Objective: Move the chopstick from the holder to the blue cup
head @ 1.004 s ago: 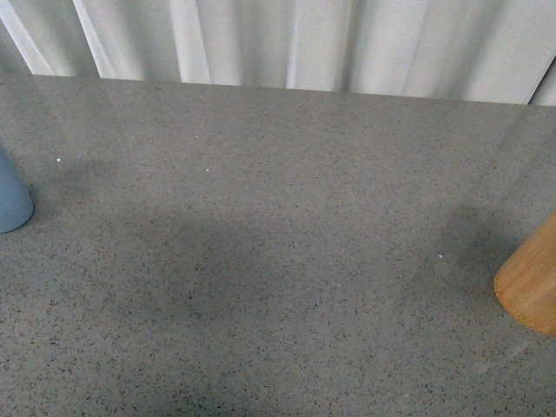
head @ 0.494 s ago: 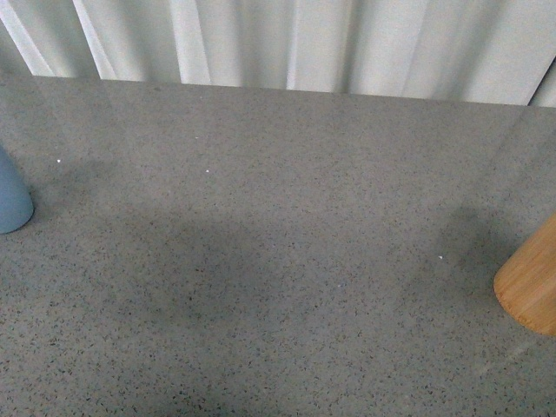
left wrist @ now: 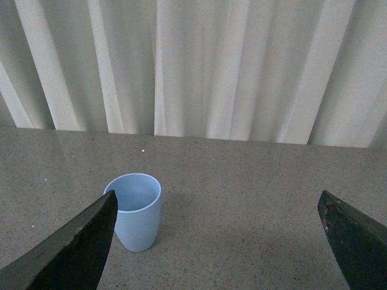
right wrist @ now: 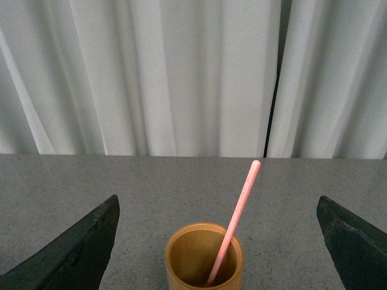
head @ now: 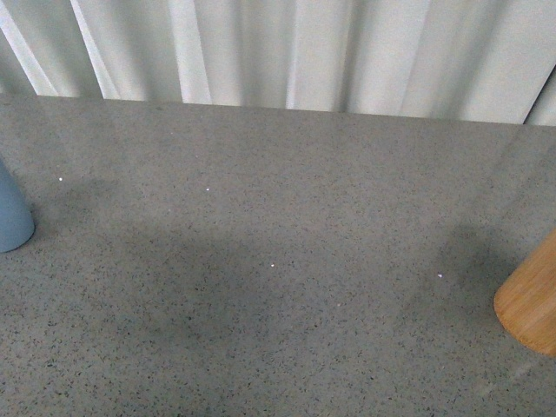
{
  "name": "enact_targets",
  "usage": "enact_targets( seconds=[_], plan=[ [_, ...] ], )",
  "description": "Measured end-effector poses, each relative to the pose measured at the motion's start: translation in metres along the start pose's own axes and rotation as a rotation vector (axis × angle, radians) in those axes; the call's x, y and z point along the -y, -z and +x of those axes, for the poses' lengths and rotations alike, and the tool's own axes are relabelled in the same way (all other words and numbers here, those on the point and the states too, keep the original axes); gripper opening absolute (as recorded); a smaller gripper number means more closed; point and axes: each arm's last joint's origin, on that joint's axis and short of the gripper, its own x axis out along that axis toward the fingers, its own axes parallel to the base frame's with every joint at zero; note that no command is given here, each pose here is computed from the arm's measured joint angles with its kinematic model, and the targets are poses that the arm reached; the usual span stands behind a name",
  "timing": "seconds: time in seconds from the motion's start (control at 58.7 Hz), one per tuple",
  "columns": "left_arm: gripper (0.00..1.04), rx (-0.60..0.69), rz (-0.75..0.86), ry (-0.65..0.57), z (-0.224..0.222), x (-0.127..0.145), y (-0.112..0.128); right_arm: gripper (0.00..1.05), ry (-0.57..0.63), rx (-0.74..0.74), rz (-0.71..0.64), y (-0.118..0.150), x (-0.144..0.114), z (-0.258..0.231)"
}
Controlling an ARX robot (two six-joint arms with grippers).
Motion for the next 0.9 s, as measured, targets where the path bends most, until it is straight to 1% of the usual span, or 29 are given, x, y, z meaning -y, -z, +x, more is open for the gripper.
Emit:
enact_targets(
  seconds=[0.443,0.46,0.494,0.528,0.596,0.647,0.732,0.783,0.902],
  plan=[
    [0.98,-0.003,-0.005,-0.005,0.0,0.0,0.0,0.95,0.0,0.0,0.0,0.0,0.0,0.0],
    [0.98,-0.041,-0.028,-0.03,0.001,0.0,0.001,0.95,0.0,0.0,0.0,0.0,0.0,0.0],
    [0.98,-0.177,-0.076,-0.124,0.002,-0.002,0.002,0.95,0.0,0.0,0.0,0.0,0.0,0.0],
    [0.98,-0.301,-0.122,-0.189,0.007,-0.004,0.0,0.95,0.0,0.0,0.0,0.0,0.0,0.0],
    [0.98,-0.412,-0.168,-0.23,0.023,-0.009,-0.005,0.95,-0.001,0.0,0.0,0.0,0.0,0.0],
    [0.98,-0.468,-0.194,-0.233,0.037,-0.013,-0.013,0.95,-0.001,0.0,0.0,0.0,0.0,0.0],
    [0.98,-0.539,-0.192,-0.214,0.063,-0.019,-0.027,0.95,0.0,0.0,0.0,0.0,0.0,0.0],
    [0.98,-0.61,-0.172,-0.179,0.082,-0.022,-0.037,0.95,0.0,0.0,0.0,0.0,0.0,0.0],
    [0.98,-0.747,-0.12,-0.134,0.12,-0.034,-0.051,0.95,0.0,0.0,0.0,0.0,0.0,0.0]
  ],
)
